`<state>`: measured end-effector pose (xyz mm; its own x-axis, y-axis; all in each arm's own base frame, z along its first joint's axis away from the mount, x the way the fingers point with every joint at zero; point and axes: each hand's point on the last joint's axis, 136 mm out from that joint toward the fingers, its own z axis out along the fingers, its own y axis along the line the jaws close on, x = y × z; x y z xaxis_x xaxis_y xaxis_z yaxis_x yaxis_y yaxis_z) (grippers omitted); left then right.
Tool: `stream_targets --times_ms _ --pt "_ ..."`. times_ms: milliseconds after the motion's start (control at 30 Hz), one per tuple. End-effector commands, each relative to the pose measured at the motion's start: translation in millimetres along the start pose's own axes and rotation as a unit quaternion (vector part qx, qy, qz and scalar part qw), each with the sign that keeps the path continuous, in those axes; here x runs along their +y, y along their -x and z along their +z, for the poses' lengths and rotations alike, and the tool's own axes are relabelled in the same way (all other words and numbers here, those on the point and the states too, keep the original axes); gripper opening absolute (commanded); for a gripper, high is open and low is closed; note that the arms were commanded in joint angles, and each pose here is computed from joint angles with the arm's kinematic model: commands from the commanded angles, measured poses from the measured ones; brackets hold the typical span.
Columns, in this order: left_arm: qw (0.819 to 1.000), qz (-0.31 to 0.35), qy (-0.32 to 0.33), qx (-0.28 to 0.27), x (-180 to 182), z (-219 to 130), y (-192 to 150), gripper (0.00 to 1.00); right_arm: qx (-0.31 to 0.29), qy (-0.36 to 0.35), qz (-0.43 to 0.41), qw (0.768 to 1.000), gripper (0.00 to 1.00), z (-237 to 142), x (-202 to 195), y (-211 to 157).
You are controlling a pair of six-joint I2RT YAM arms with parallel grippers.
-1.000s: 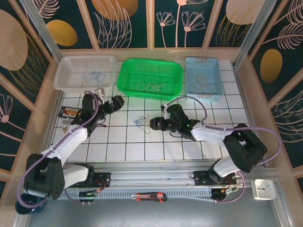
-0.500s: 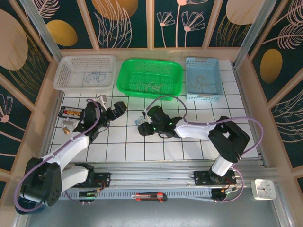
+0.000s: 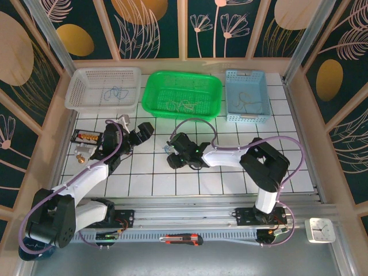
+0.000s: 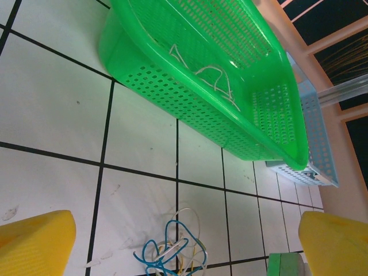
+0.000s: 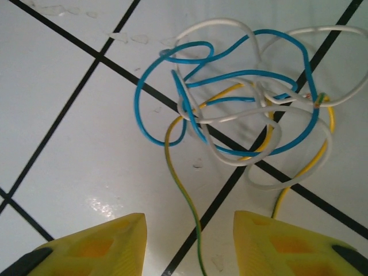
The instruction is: Untangle the cables
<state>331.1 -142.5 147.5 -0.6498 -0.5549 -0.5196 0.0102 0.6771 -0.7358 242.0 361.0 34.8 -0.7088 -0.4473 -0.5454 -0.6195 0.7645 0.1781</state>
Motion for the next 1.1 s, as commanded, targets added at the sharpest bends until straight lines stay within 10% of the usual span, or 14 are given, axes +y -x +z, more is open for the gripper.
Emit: stream_targets --times_ms 0,167,333,1067 --pt "1.0 -0.001 -0.012 -0.015 -6 -1 5 0.99 0.005 -0.022 -0.011 1.0 0.4 7 -6 -1" --pt "1.0 -0.003 -0.015 -0.016 -8 -1 6 0.99 0.005 -0.027 -0.016 0.999 0.33 13 -6 0" --pt "1.0 -0.002 -0.018 -0.017 -10 0 8 0.99 -0.001 -0.013 -0.027 1.0 0.0 3 -1 8" --pt "0.997 0.036 -0.065 -0.026 -24 -3 7 0.99 -0.164 0.257 0.069 0.95 0.0 -136 12 96"
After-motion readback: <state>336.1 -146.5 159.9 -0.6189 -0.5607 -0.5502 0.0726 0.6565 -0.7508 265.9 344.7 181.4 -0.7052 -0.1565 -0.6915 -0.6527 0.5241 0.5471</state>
